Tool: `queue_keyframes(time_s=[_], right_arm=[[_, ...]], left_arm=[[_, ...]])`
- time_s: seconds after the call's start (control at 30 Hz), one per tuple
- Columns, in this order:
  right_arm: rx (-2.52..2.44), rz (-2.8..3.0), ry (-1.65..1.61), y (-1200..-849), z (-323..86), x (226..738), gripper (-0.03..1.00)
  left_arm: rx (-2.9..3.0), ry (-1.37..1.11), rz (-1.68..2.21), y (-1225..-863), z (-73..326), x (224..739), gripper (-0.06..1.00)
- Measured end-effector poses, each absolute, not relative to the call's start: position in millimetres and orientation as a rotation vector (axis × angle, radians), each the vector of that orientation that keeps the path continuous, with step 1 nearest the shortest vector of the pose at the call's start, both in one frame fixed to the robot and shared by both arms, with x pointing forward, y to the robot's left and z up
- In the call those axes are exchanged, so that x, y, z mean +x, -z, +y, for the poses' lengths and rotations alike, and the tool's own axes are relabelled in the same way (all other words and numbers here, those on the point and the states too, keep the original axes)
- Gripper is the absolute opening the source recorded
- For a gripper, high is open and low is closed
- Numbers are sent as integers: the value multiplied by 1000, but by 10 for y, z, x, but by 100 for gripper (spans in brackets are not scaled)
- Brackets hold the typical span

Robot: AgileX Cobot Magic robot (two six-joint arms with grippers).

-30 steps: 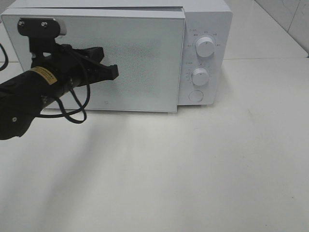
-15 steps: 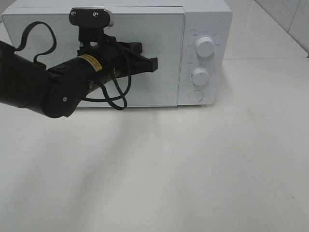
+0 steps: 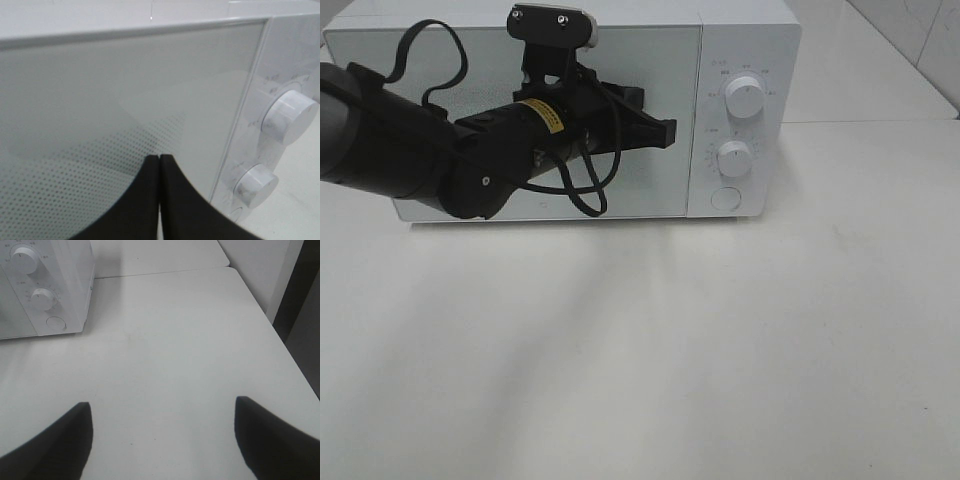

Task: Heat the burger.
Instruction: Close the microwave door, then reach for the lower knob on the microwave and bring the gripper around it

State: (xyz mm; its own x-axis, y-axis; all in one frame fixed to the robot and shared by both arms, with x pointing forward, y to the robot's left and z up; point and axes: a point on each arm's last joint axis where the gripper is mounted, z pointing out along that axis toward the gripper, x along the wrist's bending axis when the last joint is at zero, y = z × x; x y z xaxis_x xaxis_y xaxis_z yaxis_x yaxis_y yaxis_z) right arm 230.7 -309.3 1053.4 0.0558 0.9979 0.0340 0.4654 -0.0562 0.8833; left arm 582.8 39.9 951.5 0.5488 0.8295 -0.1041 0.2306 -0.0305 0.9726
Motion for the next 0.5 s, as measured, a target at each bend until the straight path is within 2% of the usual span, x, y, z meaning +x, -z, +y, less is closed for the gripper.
queue_keyframes(time_s=[0.2,0.3,0.37,0.4,0.43,0.47,0.5], right_arm=[[1616,1497,-939,-10534,-3093,2307,76],[1616,1497,-939,-10534,-3093,2307,76],[1616,1497,-939,-10534,-3093,2307,76],[1616,1497,-939,-10534,-3093,2307,76],[1616,1497,-939,-10534,-3093,2307,76],[1616,1497,-939,-10534,-3093,2307,76],[1616,1497,-939,-10534,-3093,2307,76]], left_arm=[[1650,-536,1021,-9579,359,5733,0],[1736,-473,1029,-9631,276,5585,5],[1853,-401,1043,-9626,206,5424,30],[1853,-401,1043,-9626,206,5424,30],[1930,-356,1056,-9620,184,5327,56],[1973,-331,1065,-9614,178,5275,71],[1973,-331,1065,-9614,178,5275,71]])
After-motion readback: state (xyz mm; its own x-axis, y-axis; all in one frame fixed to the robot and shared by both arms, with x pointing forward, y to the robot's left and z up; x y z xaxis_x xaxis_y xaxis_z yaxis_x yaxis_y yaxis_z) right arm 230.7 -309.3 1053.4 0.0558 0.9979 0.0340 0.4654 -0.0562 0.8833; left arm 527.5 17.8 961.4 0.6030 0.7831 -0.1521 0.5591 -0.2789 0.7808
